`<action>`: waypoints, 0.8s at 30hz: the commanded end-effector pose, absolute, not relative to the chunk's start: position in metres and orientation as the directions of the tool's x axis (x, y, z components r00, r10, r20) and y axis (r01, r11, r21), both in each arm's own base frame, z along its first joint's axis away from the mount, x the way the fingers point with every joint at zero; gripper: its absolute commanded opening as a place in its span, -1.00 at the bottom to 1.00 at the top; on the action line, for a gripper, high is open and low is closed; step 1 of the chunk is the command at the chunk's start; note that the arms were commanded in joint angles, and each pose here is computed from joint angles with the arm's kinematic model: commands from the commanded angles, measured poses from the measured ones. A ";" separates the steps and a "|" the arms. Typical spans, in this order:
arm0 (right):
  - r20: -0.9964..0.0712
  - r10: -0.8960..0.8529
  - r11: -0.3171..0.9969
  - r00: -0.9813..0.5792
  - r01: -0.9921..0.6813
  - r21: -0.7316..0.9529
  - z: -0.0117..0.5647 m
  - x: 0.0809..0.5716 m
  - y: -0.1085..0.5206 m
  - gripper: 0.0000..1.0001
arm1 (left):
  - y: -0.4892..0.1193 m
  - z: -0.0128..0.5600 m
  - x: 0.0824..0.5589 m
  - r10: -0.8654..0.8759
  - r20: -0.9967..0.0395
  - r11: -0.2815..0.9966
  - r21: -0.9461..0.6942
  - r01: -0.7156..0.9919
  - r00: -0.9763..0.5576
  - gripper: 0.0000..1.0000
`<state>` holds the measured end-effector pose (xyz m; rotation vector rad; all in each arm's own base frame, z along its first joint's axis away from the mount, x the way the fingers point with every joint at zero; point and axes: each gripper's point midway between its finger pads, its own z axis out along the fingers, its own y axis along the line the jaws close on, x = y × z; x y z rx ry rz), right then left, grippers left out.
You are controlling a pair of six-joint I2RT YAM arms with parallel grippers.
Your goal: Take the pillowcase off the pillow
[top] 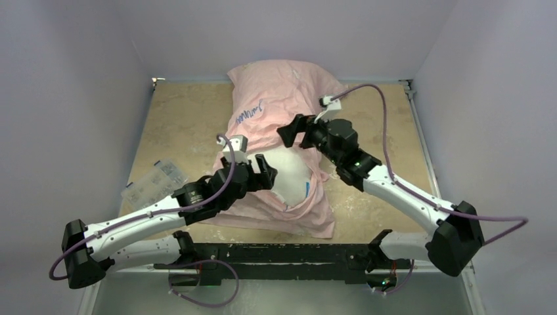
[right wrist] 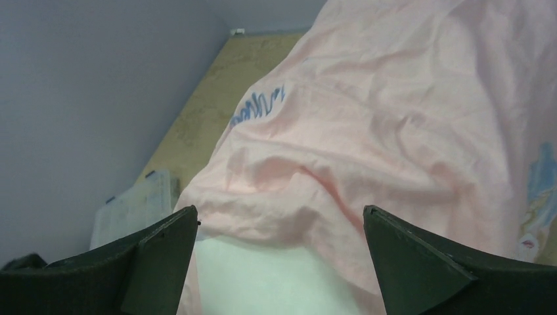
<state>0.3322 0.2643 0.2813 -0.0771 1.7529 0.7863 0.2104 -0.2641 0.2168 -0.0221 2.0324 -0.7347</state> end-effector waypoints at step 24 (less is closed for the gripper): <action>-0.872 0.070 0.773 -0.485 -0.526 0.355 0.226 0.264 0.354 0.98 | -0.137 0.087 0.195 -0.408 -0.755 0.913 -0.323 -0.250 -0.513 -0.28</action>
